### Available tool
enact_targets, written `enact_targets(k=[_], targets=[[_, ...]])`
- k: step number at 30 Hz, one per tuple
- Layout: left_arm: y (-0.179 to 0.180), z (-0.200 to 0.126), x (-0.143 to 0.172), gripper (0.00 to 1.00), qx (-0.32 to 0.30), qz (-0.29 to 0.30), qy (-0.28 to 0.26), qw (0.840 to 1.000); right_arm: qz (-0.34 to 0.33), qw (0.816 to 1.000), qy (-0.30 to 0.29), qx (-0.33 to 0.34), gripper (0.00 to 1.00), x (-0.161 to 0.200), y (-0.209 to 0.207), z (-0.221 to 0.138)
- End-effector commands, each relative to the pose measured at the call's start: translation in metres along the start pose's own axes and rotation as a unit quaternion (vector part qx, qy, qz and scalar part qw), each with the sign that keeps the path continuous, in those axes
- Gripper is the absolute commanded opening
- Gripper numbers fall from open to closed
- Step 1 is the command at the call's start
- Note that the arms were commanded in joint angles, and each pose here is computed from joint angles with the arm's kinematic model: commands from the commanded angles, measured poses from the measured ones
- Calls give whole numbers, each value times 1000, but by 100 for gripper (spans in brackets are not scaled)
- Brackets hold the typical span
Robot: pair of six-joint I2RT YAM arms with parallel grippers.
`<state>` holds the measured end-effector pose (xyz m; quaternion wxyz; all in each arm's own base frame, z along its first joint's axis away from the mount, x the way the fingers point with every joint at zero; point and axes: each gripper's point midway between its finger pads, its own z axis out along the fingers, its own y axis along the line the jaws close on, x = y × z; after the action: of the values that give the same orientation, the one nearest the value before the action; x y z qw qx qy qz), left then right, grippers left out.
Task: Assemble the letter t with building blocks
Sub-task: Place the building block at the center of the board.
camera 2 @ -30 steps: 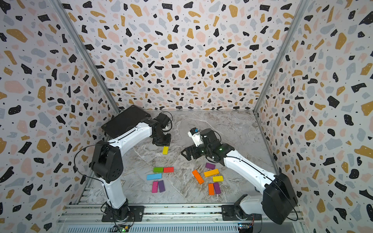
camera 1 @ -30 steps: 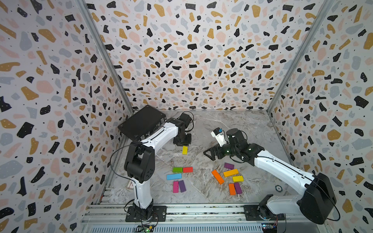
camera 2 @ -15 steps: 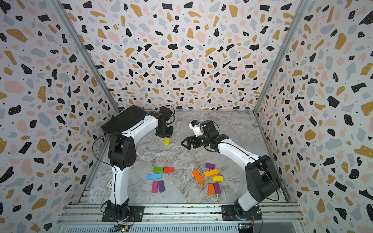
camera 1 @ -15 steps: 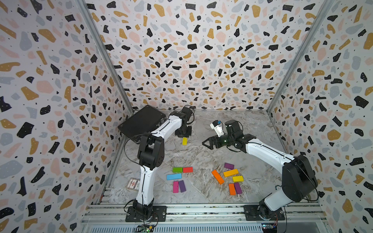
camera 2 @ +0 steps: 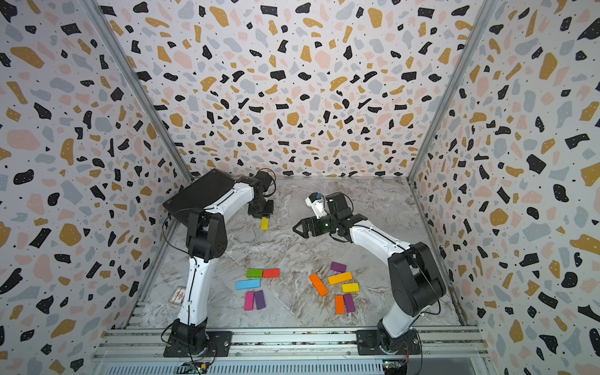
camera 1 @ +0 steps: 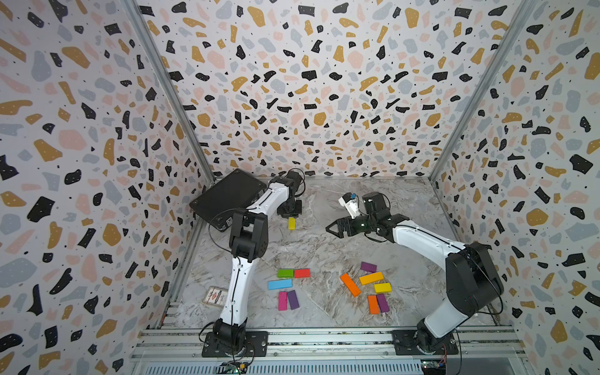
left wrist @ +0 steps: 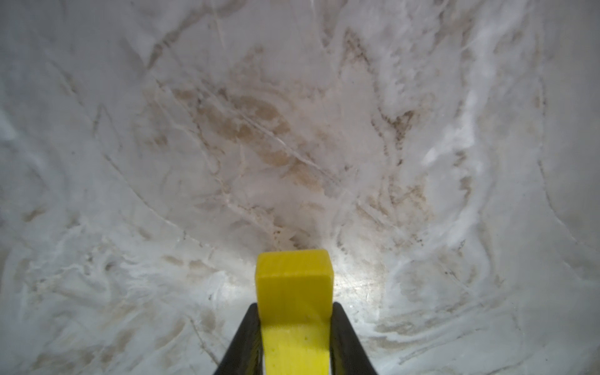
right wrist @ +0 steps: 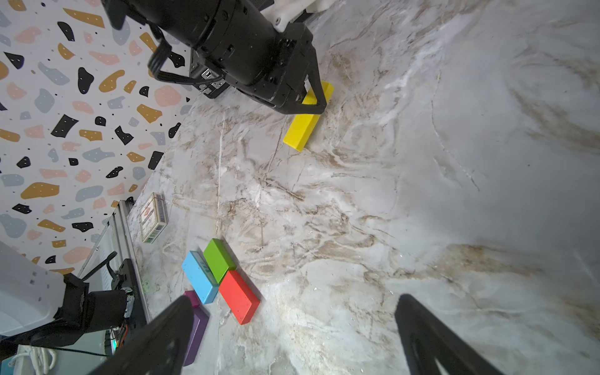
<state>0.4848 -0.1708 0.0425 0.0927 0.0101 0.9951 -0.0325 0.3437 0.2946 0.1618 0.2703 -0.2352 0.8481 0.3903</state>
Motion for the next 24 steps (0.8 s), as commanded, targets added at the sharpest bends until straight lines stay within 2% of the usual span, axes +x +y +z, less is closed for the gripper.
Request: enact_targets(k=[1,24], targets=[[2,1,-2,0,-3,2,4,1000,-9,1000,-20,-17,99,-19,8,-3],[4,19,-5,0,2,-3,27,1000,1,1000,-21,-20,99,-17,3,-2]])
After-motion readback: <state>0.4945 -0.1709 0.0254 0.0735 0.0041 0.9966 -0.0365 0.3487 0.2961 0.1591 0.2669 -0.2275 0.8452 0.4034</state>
